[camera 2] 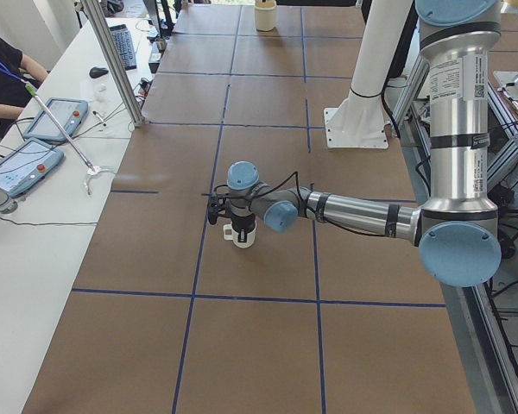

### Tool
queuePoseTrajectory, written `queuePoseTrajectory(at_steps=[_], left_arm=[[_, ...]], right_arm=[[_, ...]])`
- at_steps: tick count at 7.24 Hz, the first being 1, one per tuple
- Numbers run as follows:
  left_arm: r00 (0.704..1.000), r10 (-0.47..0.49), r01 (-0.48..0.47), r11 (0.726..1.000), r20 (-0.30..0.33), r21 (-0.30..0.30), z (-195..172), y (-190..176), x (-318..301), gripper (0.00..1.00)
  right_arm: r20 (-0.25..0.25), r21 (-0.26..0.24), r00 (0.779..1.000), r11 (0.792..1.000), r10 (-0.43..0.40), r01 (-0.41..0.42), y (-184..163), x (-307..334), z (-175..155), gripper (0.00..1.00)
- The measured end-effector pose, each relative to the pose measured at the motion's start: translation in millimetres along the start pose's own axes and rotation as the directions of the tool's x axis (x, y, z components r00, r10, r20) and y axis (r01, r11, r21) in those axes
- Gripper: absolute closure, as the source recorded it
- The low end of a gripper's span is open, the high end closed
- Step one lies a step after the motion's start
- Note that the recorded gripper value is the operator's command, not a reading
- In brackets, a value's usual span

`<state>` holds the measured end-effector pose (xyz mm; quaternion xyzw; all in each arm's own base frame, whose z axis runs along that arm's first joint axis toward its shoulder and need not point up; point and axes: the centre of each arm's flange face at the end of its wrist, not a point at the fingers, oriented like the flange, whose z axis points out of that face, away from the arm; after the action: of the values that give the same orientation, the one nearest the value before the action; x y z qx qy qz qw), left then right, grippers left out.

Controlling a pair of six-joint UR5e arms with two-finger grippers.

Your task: Left arm hands cup to right arm to dump lemon

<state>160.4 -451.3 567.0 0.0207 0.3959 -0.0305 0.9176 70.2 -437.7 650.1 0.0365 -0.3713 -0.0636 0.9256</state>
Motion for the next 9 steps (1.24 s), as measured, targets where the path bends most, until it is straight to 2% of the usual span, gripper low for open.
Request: queuePoseTrajectory(at_steps=[1,2,3,4,5,6,7,9], left_arm=[[1.0,-0.017,0.017,1.0,-0.01,-0.003,-17.0,-2.5,11.6,1.0],[0.999,-0.044,0.044,0.999,-0.019,-0.002,-34.4,-5.8,27.9,1.0],[0.996,-0.087,0.087,0.996,-0.027,0.0,-48.4,-11.9,46.3,1.0],[0.991,-0.133,0.133,0.991,-0.035,0.0,-60.3,-18.8,66.2,1.0],[0.985,-0.167,0.166,0.986,-0.047,-0.012,-72.2,-27.5,90.5,1.0],[0.978,-0.198,0.196,0.98,-0.061,-0.041,-83.8,-39.1,122.1,1.0],[0.97,-0.234,0.229,0.971,-0.068,-0.076,-94.1,-50.3,160.4,1.0],[0.945,-0.319,0.308,0.942,-0.072,-0.131,-102.7,-57.1,240.2,0.98]], right_arm=[[-0.001,0.028,1.0,0.999,-0.025,0.025,-3.0,-3.8,-4.2,0.0],[-0.005,0.084,0.997,0.994,-0.073,0.073,-4.0,-8.0,-8.3,0.01],[-0.011,0.146,0.992,0.981,-0.128,0.129,-2.9,-13.3,-11.0,0.01],[-0.023,0.204,0.981,0.959,-0.194,0.195,-7.9,-23.6,-14.8,0.0],[-0.036,0.252,0.962,0.929,-0.272,0.272,-21.0,-41.7,-18.0,0.0],[-0.044,0.288,0.93,0.887,-0.364,0.36,-45.0,-71.8,-20.1,0.0],[-0.027,0.309,0.894,0.847,-0.448,0.433,-73.8,-114.0,-18.3,0.01],[0.047,0.357,0.829,0.784,-0.558,0.508,-126.6,-222.7,-8.8,0.01]])
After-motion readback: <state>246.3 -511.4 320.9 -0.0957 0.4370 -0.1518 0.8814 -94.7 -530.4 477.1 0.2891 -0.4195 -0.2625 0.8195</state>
